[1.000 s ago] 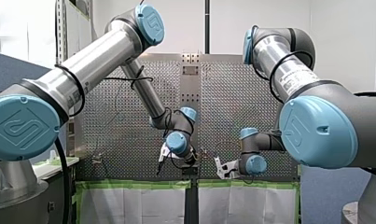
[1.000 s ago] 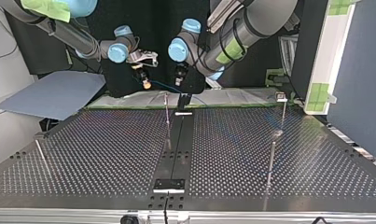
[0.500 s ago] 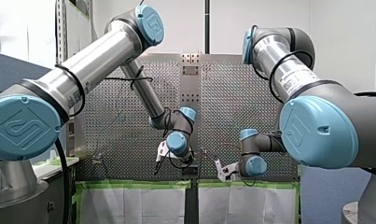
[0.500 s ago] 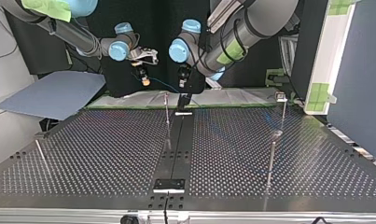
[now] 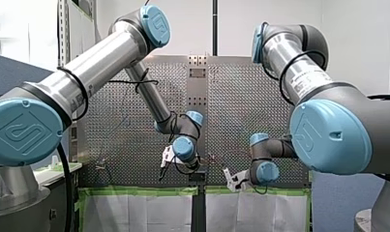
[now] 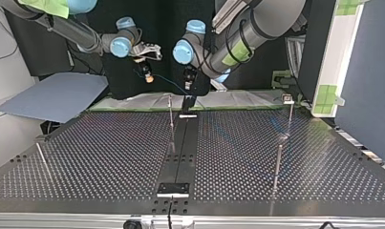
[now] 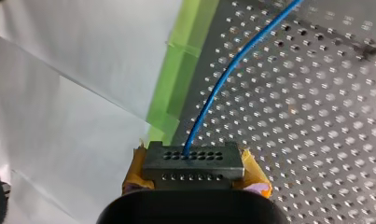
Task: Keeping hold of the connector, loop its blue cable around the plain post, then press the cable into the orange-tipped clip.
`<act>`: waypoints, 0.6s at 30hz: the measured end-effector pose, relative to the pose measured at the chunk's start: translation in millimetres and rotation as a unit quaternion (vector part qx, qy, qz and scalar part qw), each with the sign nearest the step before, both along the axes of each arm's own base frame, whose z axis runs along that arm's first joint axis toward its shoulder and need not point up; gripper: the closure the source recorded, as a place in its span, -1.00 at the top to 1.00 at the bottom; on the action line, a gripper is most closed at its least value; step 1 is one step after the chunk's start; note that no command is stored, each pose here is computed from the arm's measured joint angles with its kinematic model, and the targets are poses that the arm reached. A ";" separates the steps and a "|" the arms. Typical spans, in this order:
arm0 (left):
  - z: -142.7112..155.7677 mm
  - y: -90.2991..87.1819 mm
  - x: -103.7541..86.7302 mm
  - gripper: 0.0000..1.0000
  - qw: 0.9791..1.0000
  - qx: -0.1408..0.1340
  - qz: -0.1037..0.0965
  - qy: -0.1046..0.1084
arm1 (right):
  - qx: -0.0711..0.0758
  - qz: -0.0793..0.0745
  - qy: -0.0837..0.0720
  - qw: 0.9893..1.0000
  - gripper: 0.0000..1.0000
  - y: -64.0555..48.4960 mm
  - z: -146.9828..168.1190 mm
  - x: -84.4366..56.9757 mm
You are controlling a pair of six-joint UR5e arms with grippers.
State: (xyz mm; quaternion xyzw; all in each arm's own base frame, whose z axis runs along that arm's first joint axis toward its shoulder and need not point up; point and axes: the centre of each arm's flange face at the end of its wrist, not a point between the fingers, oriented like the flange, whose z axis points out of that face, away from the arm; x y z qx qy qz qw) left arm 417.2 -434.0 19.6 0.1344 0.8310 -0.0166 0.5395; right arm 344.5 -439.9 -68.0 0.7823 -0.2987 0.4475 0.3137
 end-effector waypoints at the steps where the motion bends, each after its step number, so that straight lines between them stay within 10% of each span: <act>1: 0.0 0.2 0.0 1.00 1.000 0.000 0.000 0.000 | -0.003 0.000 -0.002 1.000 -1.00 0.1 3.4 0.2; 18: -4.2 5.6 -4.4 1.00 1.000 0.006 0.004 0.006 | -0.036 0.010 -0.030 0.999 -1.00 5.1 35.1 -3.8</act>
